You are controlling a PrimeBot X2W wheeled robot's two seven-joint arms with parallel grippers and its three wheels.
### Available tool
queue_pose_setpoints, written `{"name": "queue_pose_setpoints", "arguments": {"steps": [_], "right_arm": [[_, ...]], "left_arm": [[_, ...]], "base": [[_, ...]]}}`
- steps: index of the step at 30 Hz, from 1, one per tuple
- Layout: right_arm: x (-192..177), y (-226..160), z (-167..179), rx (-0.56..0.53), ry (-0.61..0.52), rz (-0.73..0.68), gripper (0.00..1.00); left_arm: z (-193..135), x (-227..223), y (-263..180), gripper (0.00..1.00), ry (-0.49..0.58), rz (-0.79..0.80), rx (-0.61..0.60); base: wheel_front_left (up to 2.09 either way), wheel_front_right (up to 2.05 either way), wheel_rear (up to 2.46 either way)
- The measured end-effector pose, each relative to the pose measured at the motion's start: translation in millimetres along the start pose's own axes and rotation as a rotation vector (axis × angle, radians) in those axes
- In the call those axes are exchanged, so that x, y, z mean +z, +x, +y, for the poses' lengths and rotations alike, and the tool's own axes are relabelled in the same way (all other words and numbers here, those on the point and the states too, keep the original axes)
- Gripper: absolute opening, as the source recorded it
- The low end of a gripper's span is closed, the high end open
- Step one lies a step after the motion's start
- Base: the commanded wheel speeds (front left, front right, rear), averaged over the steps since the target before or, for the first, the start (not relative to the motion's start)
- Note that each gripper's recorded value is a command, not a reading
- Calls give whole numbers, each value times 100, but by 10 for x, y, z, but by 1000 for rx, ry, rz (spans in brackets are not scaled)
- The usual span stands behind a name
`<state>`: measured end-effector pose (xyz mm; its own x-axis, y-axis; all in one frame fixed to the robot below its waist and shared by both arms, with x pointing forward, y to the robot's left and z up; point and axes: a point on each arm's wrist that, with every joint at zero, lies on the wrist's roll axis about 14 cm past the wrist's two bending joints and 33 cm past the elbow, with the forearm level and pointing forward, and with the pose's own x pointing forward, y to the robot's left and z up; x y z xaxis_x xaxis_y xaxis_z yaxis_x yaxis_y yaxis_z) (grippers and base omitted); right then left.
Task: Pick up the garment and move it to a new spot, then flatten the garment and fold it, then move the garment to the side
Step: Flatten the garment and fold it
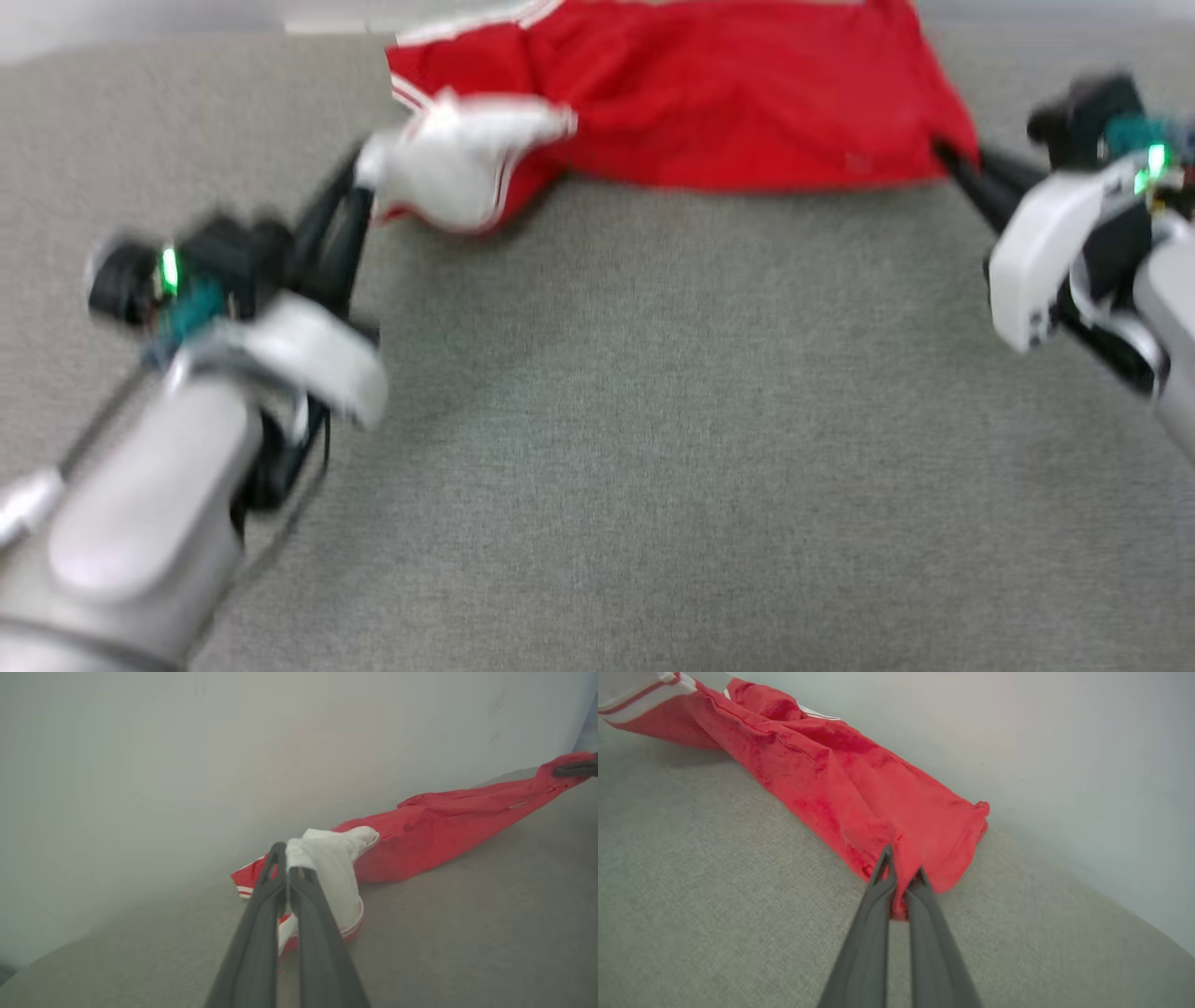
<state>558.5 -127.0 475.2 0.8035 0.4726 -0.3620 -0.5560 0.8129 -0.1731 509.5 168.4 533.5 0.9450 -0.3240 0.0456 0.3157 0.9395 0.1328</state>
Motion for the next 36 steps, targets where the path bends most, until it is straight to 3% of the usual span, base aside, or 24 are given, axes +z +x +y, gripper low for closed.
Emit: {"name": "queue_pose_setpoints", "arguments": {"steps": [5,14,20,28,36], "right_arm": [[-200,-452,20,-18,48,28,0],[-823,-1187,365,-5,152,137,0],[-1256,-1623,694,19,233,227,0],[-1510,-2117,884,-18,312,269,0],[-1456,-2160,900,-31,341,271,0]], "left_arm": [[-248,-129,-612,0,-67,78,25],[-667,-509,-1642,0,-191,295,49],[-758,-668,-2098,0,-256,386,116],[-972,-931,-2701,0,-351,538,173],[-1032,-881,-2608,0,-347,514,125]], "base": [[0,0,0],[0,0,0],[0,0,0],[0,0,0],[0,0,0]]}}
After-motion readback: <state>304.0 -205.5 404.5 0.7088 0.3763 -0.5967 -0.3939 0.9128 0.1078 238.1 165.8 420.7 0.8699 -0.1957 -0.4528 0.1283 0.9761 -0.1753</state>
